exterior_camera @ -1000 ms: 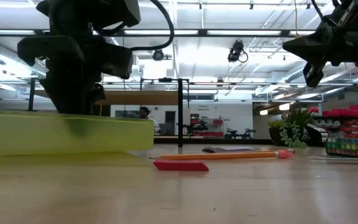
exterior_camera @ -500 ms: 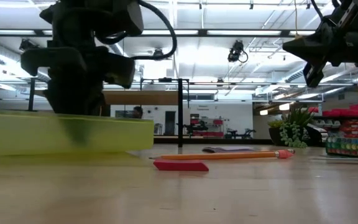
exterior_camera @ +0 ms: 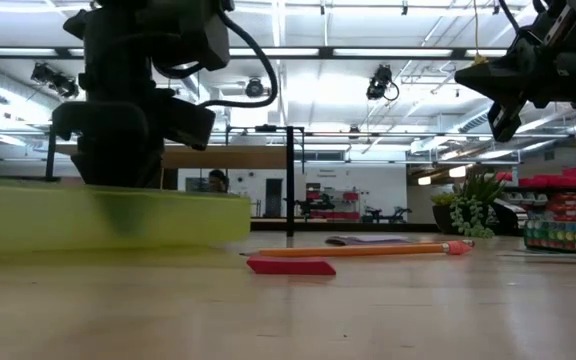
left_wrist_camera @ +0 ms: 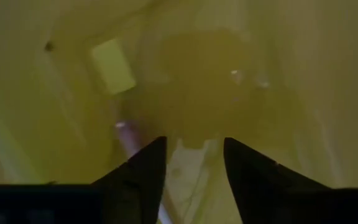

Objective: Pack school essentials
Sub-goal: Put the pink pen into the yellow supply box, then put the top orange pencil into the yellow supply box

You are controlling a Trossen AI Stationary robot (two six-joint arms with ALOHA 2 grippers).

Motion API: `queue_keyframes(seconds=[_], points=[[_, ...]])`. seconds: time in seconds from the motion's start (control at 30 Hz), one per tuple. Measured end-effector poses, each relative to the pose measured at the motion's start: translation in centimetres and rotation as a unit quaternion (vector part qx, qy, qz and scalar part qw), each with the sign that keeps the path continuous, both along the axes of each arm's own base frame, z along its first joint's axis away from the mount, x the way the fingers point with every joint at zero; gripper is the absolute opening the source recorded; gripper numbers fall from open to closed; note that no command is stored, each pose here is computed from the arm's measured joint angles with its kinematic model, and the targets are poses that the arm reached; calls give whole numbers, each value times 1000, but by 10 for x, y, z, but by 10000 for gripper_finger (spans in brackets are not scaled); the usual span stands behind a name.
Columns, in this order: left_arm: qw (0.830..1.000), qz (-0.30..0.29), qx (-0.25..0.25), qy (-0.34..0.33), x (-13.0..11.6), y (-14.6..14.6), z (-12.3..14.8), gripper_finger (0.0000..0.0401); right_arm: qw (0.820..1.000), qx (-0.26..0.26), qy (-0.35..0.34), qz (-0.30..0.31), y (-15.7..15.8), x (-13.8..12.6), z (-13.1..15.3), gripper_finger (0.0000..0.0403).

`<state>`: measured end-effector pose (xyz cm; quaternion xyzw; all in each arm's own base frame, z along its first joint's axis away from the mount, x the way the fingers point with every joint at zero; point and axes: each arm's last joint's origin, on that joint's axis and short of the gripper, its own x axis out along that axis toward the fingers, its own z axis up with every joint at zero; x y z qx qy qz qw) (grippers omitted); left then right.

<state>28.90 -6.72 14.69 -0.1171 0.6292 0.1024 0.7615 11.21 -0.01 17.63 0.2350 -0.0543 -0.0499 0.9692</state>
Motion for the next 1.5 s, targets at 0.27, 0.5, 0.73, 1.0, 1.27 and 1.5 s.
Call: queue_keyframes(seconds=[0.27,0.5,0.73,1.0,1.27,1.5], points=[[999,42,13,31,0,1,12,230,1000,0,2,0,0,0,0,10],[1000,13,6,-13,18,-5,37,232,1000,0,2,0,0,0,0,10],[997,23,-5,-69,37,-2,63,203,1000,0,2,0,0,0,0,10],[991,42,-10,-124,49,-3,80,186,1000,0,2,0,0,0,0,10],[991,42,-18,-129,87,4,79,189,1000,0,2,0,0,0,0,10],[991,20,-10,-131,131,4,70,185,1000,0,3,0,0,0,-1,10]])
